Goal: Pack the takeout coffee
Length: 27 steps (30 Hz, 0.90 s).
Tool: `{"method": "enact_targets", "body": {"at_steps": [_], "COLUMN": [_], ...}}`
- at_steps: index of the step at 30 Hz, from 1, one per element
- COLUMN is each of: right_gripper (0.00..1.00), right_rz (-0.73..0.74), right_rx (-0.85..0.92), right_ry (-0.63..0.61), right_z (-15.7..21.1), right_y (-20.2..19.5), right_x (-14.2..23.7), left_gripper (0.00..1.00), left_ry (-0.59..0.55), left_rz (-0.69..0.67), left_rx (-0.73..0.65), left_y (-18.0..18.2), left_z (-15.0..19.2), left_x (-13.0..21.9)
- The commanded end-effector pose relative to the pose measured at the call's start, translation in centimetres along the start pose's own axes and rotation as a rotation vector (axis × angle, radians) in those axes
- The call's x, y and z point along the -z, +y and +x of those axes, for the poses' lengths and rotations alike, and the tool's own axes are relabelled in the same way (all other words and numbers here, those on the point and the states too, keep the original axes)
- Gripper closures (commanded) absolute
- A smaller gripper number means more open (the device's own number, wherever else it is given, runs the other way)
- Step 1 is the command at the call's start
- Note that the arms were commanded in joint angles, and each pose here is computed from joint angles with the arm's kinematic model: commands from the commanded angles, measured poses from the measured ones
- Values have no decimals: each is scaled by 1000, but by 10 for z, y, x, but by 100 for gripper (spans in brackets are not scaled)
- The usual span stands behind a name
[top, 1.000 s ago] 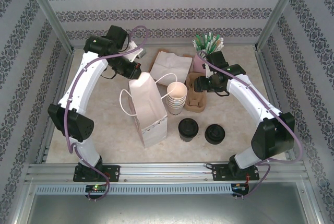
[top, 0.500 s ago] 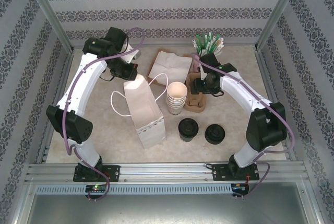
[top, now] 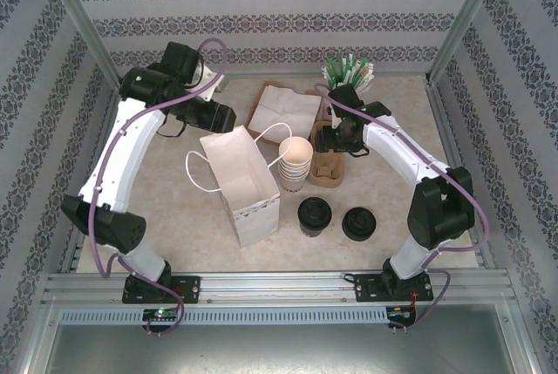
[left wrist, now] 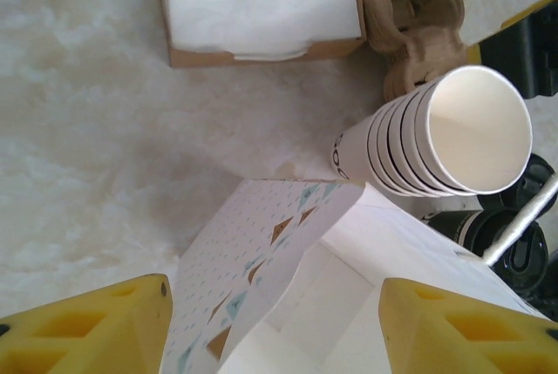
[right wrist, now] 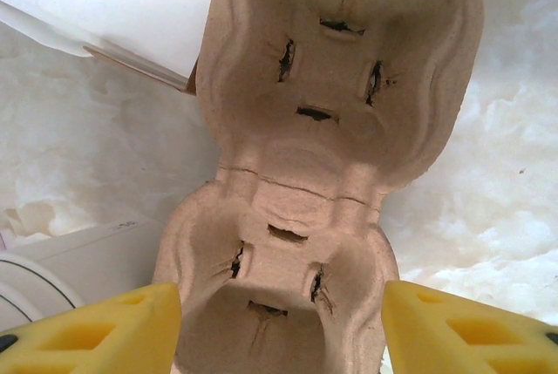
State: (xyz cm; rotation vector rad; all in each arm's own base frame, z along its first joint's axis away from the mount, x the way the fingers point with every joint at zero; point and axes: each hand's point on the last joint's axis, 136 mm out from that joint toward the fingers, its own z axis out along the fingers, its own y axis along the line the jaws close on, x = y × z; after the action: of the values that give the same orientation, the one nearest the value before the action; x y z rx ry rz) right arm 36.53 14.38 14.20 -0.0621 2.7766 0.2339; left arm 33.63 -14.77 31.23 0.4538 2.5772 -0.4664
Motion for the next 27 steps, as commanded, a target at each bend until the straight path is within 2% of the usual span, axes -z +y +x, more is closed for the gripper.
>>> {"method": "enact_targets", "body": {"at_steps": [1, 6, 11, 18, 22, 27], "right_gripper": [39, 44, 47, 50, 50, 49], "right_rz": [19, 32, 50, 57, 74, 100], "right_rx": [-23, -37, -55, -78, -81, -88], "right_ry": [-11, 6, 17, 20, 23, 31], "right_z": [-7, -6, -5, -8, -10, -8], "right_y": [1, 2, 1, 1, -1, -4], "right_x": [-4, -14, -24, -32, -37, -42], "left_gripper": [35, 35, 35, 35, 35, 35], "left_ry": [-149, -275, -358, -431, -466, -446], "left_rz": [-105, -193, -199, -190, -153, -166], "left_rx": [58, 140, 219, 342, 323, 340], "left_y": [14, 26, 30, 35, 27, 29], "left_z": [-11, -3, 19, 48, 49, 53], "left_x": [29, 54, 60, 60, 68, 69]}}
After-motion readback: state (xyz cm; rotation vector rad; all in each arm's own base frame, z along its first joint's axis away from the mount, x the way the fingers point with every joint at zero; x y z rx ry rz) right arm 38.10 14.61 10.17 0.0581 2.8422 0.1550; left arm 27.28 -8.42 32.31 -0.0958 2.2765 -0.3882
